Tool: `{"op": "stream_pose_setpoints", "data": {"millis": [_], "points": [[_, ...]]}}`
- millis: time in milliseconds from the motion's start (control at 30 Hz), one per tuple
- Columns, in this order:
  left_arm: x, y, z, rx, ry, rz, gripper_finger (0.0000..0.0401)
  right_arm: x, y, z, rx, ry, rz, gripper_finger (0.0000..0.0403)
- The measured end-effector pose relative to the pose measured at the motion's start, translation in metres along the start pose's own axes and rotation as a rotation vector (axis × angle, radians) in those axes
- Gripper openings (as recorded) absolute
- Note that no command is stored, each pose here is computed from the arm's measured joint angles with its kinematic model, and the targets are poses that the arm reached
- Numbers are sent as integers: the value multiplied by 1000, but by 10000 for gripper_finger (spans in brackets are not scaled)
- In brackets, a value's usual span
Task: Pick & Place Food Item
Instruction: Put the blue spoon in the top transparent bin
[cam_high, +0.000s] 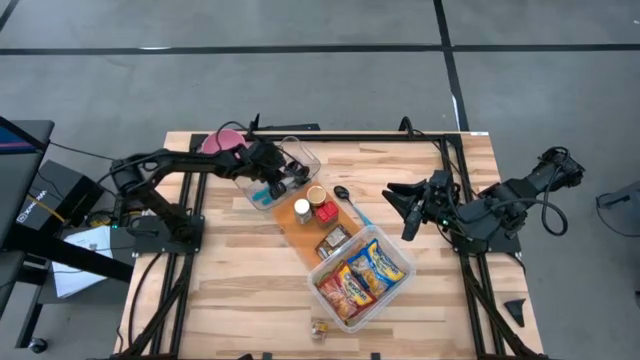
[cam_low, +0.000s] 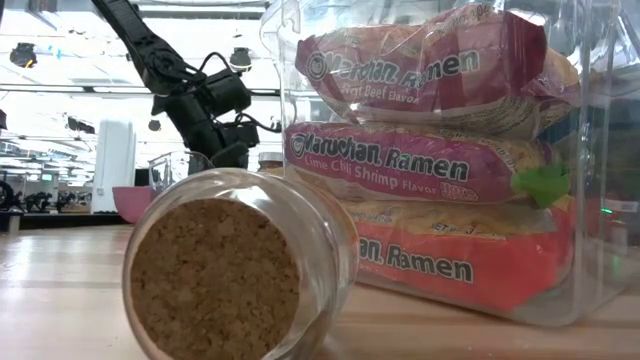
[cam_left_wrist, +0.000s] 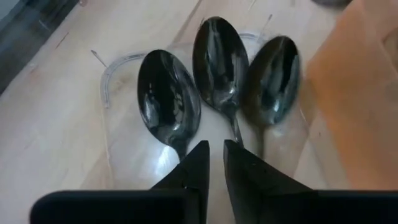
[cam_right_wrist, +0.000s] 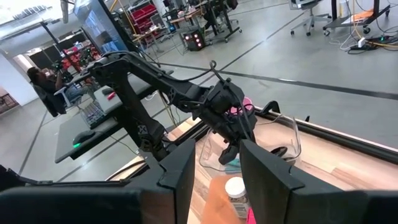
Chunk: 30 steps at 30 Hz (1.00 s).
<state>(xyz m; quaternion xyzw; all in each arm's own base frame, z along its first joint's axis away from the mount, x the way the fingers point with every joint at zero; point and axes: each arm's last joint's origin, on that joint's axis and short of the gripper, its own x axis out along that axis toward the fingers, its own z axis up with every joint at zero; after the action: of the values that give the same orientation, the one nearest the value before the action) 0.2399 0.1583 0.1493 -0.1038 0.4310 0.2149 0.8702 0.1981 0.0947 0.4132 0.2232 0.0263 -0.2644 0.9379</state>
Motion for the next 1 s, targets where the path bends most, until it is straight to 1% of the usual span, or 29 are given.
{"op": "stream_pose_setpoints", "data": {"millis": [200,400,500,633,833,1000], "points": [[-10,0,4,-4,-42,-3,57,0,0,0,-11,-2,1,123],[-23,-1,10,-39,-93,0,57,0,0,0,-12,-2,1,123],[-34,-4,15,-53,-142,-25,56,0,0,0,-13,-2,0,123],[-54,-9,23,-34,-227,-66,58,0,0,0,-14,-1,0,123],[-85,-16,30,-10,-343,-79,55,0,0,0,-23,0,0,123],[-99,-17,32,-3,-396,-80,54,0,-1,-1,-34,5,-4,123]]}}
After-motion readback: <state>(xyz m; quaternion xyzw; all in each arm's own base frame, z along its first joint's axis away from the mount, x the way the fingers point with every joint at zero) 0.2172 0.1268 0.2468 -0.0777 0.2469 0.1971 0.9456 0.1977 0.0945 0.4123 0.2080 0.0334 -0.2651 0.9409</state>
